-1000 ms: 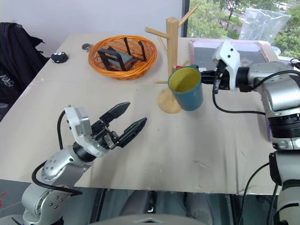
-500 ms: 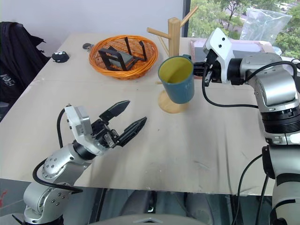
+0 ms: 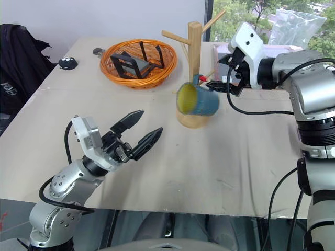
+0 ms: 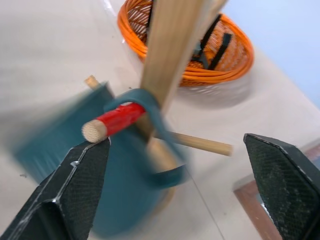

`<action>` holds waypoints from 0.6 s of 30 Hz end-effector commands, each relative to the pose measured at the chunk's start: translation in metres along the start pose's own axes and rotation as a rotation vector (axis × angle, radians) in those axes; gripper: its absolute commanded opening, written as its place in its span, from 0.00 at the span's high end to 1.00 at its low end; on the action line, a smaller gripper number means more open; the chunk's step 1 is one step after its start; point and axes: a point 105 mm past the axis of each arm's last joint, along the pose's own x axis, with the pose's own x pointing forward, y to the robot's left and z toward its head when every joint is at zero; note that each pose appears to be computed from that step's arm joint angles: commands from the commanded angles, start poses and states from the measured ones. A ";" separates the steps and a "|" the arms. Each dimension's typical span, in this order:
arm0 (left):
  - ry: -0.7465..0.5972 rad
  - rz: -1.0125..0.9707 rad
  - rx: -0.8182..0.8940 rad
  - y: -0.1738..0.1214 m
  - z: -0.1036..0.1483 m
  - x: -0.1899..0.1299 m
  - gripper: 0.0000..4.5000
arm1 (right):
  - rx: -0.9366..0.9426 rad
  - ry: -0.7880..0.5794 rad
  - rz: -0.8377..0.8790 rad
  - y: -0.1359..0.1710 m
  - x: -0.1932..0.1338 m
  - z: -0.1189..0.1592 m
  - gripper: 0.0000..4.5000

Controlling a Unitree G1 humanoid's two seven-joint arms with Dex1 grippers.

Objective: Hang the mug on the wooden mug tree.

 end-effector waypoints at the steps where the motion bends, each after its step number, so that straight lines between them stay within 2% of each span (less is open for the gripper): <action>1: 0.028 0.038 0.043 0.002 -0.001 -0.002 0.00 | 0.045 -0.082 -0.031 -0.004 -0.036 0.010 0.02; 4: 0.138 0.105 0.053 0.011 -0.020 -0.007 0.00 | 0.113 -0.120 -0.035 0.005 -0.059 -0.010 0.02; 6: 0.232 0.141 0.056 0.016 -0.036 -0.011 0.00 | 0.159 -0.133 -0.073 0.021 -0.066 -0.038 0.02; 10: 0.309 0.129 0.073 0.014 -0.051 -0.015 0.00 | 0.303 -0.159 -0.197 0.063 -0.071 -0.089 0.02; 14: 0.438 0.184 0.128 0.029 -0.079 -0.035 0.00 | 0.373 -0.079 -0.329 0.111 -0.078 -0.155 0.02; 18: 0.480 0.185 0.096 0.030 -0.095 -0.051 0.00 | 0.337 -0.073 -0.392 0.127 -0.085 -0.181 0.02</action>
